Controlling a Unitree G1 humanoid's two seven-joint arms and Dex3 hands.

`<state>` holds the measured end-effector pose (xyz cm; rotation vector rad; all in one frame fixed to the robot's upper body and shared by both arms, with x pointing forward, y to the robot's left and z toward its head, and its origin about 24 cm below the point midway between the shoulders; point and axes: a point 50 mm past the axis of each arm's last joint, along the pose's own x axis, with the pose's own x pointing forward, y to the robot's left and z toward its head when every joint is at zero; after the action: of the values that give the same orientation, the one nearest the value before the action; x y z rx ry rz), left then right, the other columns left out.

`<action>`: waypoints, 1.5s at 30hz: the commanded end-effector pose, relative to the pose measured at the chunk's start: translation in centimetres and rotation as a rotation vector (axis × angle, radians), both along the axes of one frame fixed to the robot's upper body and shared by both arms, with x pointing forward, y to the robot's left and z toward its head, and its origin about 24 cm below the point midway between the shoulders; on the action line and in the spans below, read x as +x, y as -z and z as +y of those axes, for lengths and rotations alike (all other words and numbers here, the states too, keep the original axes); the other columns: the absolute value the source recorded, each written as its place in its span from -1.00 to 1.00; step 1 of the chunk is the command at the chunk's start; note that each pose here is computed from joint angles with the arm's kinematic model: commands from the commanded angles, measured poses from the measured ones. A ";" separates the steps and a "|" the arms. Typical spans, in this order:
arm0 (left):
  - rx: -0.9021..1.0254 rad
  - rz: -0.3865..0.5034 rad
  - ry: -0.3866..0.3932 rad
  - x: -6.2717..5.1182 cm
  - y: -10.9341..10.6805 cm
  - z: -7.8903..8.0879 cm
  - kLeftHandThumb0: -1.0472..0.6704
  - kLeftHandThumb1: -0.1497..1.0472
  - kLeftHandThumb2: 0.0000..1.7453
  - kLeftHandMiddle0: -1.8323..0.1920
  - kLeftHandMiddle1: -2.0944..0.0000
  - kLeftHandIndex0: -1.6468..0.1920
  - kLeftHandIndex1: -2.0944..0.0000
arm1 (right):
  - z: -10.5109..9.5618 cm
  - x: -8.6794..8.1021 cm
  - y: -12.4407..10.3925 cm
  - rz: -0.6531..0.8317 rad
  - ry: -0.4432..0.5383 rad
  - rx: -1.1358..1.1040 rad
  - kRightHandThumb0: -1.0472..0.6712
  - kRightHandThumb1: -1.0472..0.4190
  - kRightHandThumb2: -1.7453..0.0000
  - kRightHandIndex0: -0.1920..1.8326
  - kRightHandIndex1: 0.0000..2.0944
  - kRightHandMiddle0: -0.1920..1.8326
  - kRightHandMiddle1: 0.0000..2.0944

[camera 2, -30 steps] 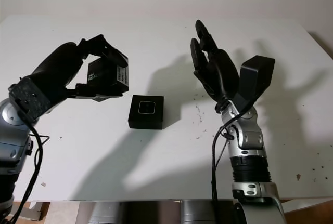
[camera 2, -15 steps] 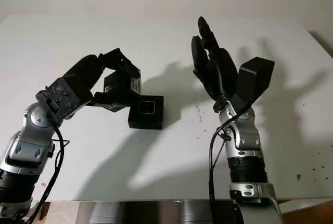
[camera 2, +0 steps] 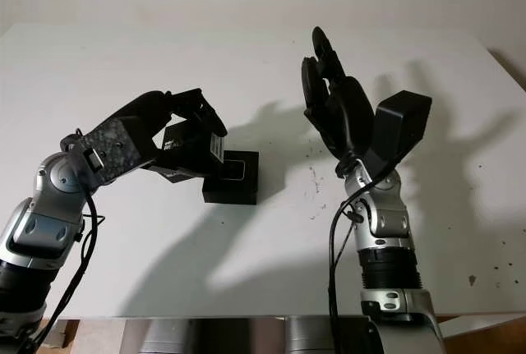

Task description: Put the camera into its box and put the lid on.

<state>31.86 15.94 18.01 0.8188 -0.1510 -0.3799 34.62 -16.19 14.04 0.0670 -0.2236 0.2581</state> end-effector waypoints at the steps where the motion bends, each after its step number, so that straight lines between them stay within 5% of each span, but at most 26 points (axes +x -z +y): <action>1: 0.007 -0.032 0.023 0.1 -0.7 -0.4 0.17 0.84 -0.94 0.35 -0.38 0.37 -0.36 | 0.2 0.0 -0.1 -0.013 -0.001 0.006 -0.61 -1.00 0.37 -0.97 -0.95 -0.90 -0.95; 12: -0.069 0.023 0.089 0.6 -0.7 -1.4 0.18 0.80 -0.94 0.39 -0.37 0.38 -0.41 | 0.2 -0.1 0.0 -0.008 0.005 0.018 -0.61 -1.00 0.38 -0.96 -0.95 -0.90 -0.95; 45: 0.003 0.158 0.106 0.5 0.4 -2.4 0.20 0.84 -0.94 0.41 -0.34 0.46 -0.43 | 0.4 -0.3 0.2 -0.002 0.016 0.036 -0.60 -1.00 0.40 -0.94 -0.94 -0.88 -0.95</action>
<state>32.52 14.11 17.09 0.7796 -0.0231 -0.5244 34.53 -15.77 13.57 0.1049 -0.2145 0.2389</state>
